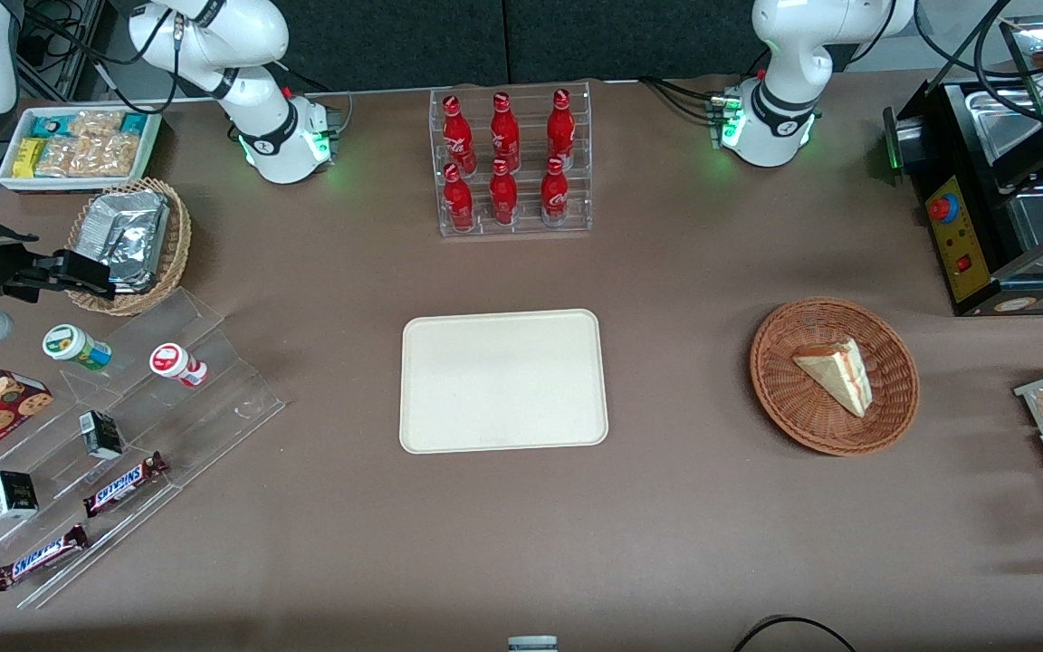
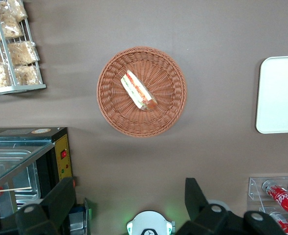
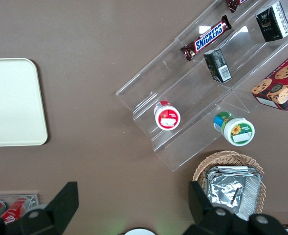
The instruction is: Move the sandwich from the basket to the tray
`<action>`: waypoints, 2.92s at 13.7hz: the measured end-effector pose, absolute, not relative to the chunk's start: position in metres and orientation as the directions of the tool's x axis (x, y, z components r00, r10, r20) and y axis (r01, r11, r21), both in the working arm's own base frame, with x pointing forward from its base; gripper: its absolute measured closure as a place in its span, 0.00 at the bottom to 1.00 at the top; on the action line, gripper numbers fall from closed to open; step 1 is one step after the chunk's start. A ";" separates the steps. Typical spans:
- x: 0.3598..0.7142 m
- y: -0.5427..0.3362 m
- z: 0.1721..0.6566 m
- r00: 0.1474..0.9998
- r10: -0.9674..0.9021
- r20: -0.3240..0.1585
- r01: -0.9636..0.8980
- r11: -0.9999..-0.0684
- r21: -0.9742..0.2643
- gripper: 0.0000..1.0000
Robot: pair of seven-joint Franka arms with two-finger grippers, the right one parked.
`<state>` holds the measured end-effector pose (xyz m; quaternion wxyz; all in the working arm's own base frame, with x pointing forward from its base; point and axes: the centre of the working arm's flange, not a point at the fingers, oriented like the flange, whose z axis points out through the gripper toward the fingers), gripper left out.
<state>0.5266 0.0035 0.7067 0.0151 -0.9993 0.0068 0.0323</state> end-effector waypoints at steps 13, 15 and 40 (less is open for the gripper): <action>0.612 0.023 0.568 0.989 0.115 -0.098 0.111 -0.993 -0.042 0.00; 0.618 0.028 0.537 0.966 0.245 -0.077 0.241 -0.969 -0.051 0.00; 0.518 0.006 0.298 0.677 0.732 0.078 0.730 -0.681 0.057 0.00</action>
